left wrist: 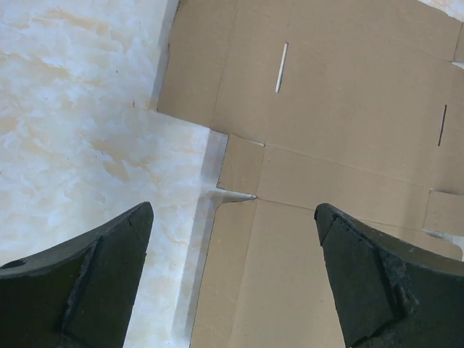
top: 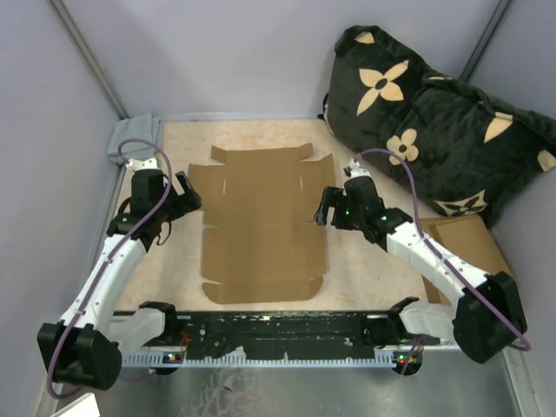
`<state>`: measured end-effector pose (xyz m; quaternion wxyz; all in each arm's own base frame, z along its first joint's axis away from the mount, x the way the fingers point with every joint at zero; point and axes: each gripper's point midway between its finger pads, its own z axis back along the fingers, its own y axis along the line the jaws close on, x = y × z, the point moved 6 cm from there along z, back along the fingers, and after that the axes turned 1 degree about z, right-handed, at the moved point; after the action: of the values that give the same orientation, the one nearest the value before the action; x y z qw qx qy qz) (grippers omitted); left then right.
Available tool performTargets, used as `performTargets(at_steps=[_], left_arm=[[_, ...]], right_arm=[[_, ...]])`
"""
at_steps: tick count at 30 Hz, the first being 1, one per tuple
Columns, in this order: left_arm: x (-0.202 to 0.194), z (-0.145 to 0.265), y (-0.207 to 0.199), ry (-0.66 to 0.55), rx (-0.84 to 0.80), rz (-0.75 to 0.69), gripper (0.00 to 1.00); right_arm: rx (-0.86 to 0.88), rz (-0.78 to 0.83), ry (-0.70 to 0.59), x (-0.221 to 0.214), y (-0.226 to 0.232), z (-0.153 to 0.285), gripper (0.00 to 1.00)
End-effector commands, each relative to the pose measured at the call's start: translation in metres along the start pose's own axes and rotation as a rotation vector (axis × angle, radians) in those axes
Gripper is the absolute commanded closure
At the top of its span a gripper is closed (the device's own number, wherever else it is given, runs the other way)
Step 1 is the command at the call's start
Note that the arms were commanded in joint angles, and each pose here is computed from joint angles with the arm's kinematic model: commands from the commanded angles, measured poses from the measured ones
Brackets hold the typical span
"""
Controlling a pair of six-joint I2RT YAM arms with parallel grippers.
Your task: Fold the paper box
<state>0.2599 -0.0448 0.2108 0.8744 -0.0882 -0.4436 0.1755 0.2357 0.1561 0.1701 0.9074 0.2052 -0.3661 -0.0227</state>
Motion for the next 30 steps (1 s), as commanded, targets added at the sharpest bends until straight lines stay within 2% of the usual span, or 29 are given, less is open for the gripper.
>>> performTargets(at_steps=[1, 10, 15, 18, 20, 24, 30], left_arm=[[-0.003, -0.004, 0.003, 0.013, 0.024, -0.013, 0.0], [-0.016, -0.02, 0.004, 0.103, 0.071, 0.043, 0.01], [-0.029, -0.036, -0.003, 0.178, 0.006, 0.107, 0.01], [-0.032, -0.05, -0.007, 0.255, -0.076, 0.163, 0.01], [-0.028, -0.058, -0.006, 0.292, -0.075, 0.168, 0.02], [-0.014, -0.072, -0.002, 0.305, -0.011, 0.116, 0.02], [-0.024, -0.084, 0.007, 0.364, 0.031, 0.075, 0.04]], right_arm=[[-0.04, 0.027, -0.045, 0.035, 0.011, -0.006, 0.17], [-0.167, -0.036, 0.005, 0.05, 0.002, -0.037, 0.18], [-0.157, -0.072, 0.034, 0.055, -0.008, -0.049, 0.19], [-0.159, -0.054, 0.055, 0.058, -0.013, -0.055, 0.19], [-0.156, -0.033, 0.074, 0.059, -0.014, -0.06, 0.2], [-0.12, -0.015, 0.105, 0.059, -0.01, -0.074, 0.26], [-0.075, -0.021, 0.135, 0.052, -0.008, -0.088, 0.36]])
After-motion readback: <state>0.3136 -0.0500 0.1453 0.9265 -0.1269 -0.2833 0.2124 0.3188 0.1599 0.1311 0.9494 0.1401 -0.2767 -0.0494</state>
